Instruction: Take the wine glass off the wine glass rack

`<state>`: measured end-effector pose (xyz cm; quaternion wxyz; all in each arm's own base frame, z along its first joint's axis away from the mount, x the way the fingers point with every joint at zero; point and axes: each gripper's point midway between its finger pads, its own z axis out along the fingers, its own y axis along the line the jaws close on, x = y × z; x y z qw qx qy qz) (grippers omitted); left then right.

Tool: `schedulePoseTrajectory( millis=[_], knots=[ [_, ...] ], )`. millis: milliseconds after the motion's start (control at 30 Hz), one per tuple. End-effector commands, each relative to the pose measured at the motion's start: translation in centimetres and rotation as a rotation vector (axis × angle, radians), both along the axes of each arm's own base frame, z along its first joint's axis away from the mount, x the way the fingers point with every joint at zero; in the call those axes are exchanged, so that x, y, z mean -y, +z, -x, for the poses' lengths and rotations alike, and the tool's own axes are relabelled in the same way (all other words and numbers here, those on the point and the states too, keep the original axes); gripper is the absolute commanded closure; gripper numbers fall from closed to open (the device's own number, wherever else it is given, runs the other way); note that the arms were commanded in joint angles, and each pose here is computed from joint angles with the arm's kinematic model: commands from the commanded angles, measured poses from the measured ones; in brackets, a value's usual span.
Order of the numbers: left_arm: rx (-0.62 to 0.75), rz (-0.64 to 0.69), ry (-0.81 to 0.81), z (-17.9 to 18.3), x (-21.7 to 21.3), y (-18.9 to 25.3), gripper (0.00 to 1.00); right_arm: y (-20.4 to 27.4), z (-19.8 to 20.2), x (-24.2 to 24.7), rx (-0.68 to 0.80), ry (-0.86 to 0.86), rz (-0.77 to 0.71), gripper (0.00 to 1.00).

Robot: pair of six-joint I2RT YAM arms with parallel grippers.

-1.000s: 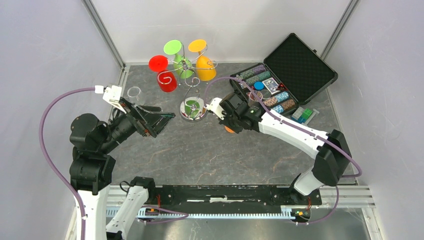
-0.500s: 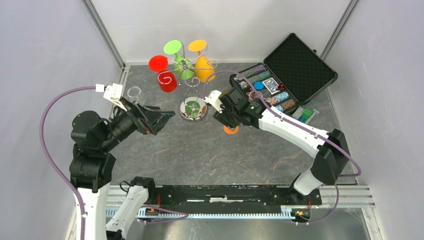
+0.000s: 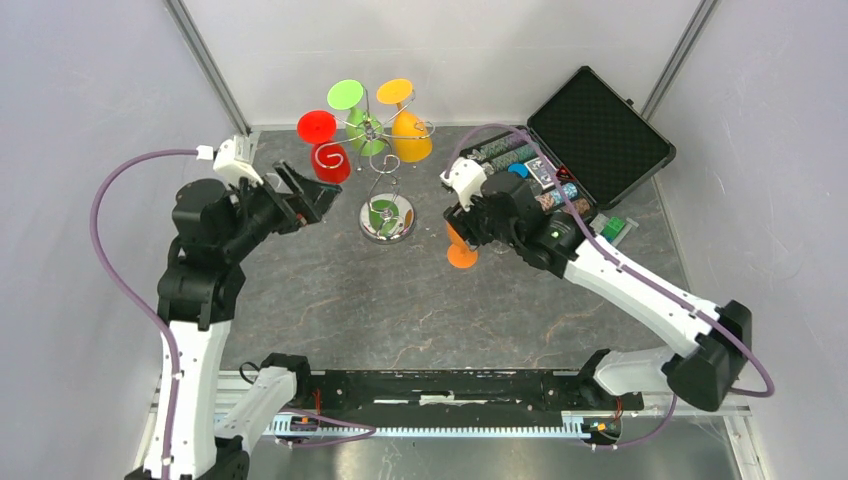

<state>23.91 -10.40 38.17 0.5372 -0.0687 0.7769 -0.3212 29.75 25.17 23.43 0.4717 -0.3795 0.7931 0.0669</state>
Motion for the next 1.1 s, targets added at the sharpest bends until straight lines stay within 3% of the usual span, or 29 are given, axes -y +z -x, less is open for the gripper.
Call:
schedulePoseTrajectory(
  millis=[0, 233, 467, 600, 867, 1067],
  knots=[
    [0.071, 0.011, 0.173, -3.9, -2.3, 2.6, 0.00, 3.2, 0.3, -0.5, 0.071, -0.020, -0.186, 0.32],
    [0.070, -0.018, 0.314, -9.8, -4.2, 2.1, 0.08, 4.5, 2.2, 0.0, 0.088, 0.004, -0.300, 0.32],
    [0.070, -0.010, 0.395, -14.0, -6.3, 2.5, 0.04, 5.7, 4.0, -0.2, 0.089, 0.046, -0.421, 0.32],
    [0.056, 0.058, 0.355, -16.1, -6.9, 2.2, 0.05, 5.9, 4.3, -0.3, 0.085, 0.054, -0.442, 0.31],
    [-0.014, 0.154, 0.226, -18.2, -6.8, 0.2, 0.23, 5.6, 4.6, -0.6, 0.068, 0.065, -0.466, 0.32],
    [-0.032, 0.209, 0.131, -18.3, -5.8, -0.5, 0.27, 5.3, 4.7, -0.8, 0.057, 0.065, -0.472, 0.32]
  ],
)
